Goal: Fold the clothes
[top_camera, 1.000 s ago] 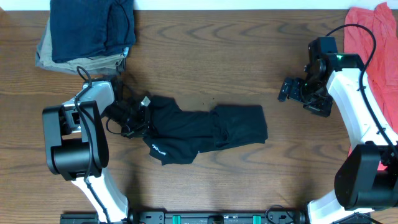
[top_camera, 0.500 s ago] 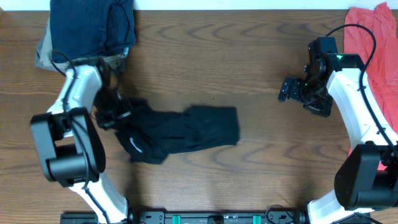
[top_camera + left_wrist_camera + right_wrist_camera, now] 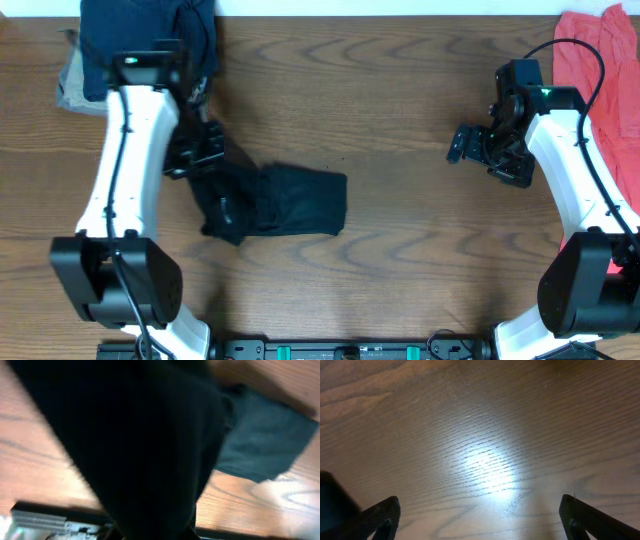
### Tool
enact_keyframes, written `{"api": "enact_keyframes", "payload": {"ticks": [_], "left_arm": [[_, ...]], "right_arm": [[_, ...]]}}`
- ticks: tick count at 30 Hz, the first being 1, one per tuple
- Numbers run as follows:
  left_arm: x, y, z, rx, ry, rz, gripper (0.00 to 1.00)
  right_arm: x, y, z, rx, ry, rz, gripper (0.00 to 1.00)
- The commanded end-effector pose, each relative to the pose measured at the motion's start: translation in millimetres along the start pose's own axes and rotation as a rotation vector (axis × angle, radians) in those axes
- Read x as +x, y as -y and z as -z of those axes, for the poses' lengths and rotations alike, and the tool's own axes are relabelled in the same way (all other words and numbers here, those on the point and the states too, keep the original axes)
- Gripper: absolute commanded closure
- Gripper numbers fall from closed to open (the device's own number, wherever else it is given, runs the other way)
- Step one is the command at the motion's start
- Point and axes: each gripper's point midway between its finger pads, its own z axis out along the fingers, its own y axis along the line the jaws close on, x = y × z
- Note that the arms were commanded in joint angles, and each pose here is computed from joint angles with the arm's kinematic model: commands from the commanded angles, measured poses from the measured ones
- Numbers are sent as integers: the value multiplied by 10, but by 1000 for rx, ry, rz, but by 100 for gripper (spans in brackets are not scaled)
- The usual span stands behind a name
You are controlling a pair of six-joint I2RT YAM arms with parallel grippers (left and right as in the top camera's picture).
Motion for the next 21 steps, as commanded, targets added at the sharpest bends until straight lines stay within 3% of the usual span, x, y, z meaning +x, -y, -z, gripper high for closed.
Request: {"api": "enact_keyframes", "payload": {"ticks": [1,10,21], "left_arm": [[90,313,-15,48,-5,-67,94],[297,1014,-231,73,38,-248,94],[610,1204,-511,37,-12,-366,94]], "right_arm": [[-23,16,37,2,14,6,1],[-23,16,37,2,14,6,1],[-23,15,37,1,14,6,1]]}}
